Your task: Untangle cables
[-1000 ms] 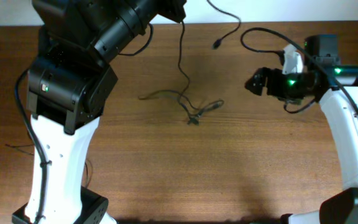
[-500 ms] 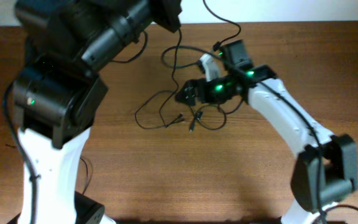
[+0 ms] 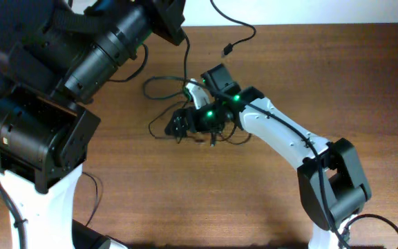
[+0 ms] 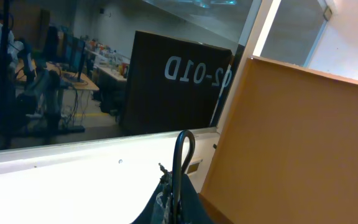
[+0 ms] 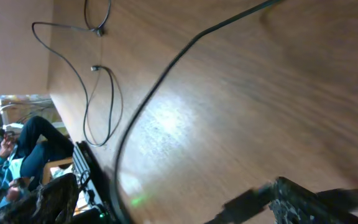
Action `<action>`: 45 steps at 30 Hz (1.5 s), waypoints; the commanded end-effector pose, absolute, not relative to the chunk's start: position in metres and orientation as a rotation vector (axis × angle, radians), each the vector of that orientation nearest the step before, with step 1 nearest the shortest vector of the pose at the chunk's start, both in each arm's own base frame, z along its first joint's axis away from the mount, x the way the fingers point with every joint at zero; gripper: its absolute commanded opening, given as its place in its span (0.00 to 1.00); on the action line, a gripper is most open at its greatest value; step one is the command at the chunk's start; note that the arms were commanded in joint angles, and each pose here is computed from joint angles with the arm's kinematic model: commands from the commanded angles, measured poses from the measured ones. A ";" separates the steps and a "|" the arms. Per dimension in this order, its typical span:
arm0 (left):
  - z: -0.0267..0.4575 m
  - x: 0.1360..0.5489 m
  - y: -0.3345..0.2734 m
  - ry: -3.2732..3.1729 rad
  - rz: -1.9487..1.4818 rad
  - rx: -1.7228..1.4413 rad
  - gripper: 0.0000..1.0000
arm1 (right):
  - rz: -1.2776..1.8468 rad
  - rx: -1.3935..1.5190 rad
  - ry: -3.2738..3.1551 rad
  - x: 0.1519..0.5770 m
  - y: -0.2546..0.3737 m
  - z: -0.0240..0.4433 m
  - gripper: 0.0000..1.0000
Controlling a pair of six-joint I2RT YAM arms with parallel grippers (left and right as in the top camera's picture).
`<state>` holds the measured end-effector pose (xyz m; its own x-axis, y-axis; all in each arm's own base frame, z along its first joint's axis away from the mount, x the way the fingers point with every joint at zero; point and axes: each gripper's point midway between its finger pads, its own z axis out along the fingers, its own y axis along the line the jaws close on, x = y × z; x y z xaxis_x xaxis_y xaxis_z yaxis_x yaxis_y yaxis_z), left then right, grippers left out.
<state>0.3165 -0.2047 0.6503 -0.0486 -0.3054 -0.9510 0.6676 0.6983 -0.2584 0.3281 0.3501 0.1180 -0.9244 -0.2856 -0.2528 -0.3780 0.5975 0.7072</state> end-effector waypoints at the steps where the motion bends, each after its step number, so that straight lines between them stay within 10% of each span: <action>1: 0.661 0.309 -0.196 1.378 -0.791 0.315 0.00 | 1.269 -0.604 2.734 0.312 0.364 0.111 0.99; 30: 0.721 0.290 -0.075 1.147 -0.327 -0.143 0.00 | 1.127 -0.679 2.853 0.286 0.380 0.061 0.73; 45: 0.579 0.445 0.055 1.588 0.158 -0.257 0.00 | 0.950 -0.427 2.983 0.329 0.302 0.045 0.73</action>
<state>0.4191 0.0352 0.5937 0.0125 -0.0639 -0.9979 -0.3047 0.9503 -0.0646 0.3290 0.3122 0.0524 -0.9663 -0.2465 -0.0739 -0.2414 0.7685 0.5926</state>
